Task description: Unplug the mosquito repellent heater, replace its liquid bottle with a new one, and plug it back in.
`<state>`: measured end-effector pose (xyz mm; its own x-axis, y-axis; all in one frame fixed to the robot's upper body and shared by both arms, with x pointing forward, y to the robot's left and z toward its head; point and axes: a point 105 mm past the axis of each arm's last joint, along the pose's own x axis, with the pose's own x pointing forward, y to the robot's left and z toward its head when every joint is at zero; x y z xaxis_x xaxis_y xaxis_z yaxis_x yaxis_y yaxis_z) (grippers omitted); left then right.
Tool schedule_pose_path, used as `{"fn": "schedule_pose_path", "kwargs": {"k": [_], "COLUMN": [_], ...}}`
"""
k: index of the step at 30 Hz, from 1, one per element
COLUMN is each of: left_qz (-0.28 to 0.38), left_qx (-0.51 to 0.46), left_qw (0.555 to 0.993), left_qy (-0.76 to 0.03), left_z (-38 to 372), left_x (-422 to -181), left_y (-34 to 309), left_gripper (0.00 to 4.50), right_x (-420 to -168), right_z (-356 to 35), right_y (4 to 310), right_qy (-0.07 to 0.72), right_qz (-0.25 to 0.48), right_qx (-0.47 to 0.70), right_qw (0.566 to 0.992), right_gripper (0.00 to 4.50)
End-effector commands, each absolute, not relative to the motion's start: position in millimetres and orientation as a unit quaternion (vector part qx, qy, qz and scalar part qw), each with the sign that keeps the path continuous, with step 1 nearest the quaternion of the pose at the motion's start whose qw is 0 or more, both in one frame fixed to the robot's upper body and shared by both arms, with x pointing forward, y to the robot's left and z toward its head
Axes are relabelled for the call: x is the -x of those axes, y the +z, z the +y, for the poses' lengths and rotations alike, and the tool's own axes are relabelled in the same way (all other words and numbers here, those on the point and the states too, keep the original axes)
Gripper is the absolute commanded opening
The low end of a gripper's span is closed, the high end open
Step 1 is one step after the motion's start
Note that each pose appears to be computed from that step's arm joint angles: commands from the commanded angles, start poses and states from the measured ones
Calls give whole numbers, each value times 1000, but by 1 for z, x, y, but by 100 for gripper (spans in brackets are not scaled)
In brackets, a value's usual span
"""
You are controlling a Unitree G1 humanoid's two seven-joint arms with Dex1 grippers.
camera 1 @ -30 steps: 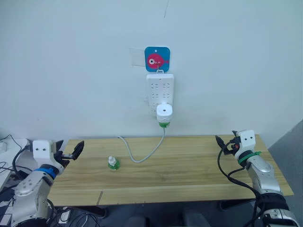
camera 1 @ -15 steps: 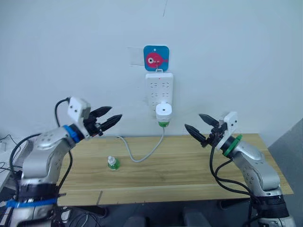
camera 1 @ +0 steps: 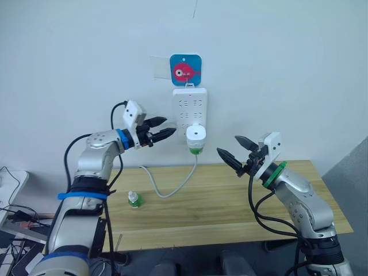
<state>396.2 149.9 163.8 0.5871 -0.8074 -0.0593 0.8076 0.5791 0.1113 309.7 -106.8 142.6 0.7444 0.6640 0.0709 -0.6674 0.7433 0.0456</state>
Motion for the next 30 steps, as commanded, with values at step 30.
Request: {"fn": "schedule_pose_path", "kwargs": {"k": [30], "left_qz": [-17], "left_qx": [-55], "left_qw": [844], "left_qy": [-534], "left_z": [111], "left_x": [-406], "left_y": [171], "left_gripper": [280], "right_x": [-305], "right_z": [-95], "right_y": [159], "right_qy": [361], "right_qz": [-38], "right_qx": [-21], "right_qw": [932], "right_gripper": [450]}}
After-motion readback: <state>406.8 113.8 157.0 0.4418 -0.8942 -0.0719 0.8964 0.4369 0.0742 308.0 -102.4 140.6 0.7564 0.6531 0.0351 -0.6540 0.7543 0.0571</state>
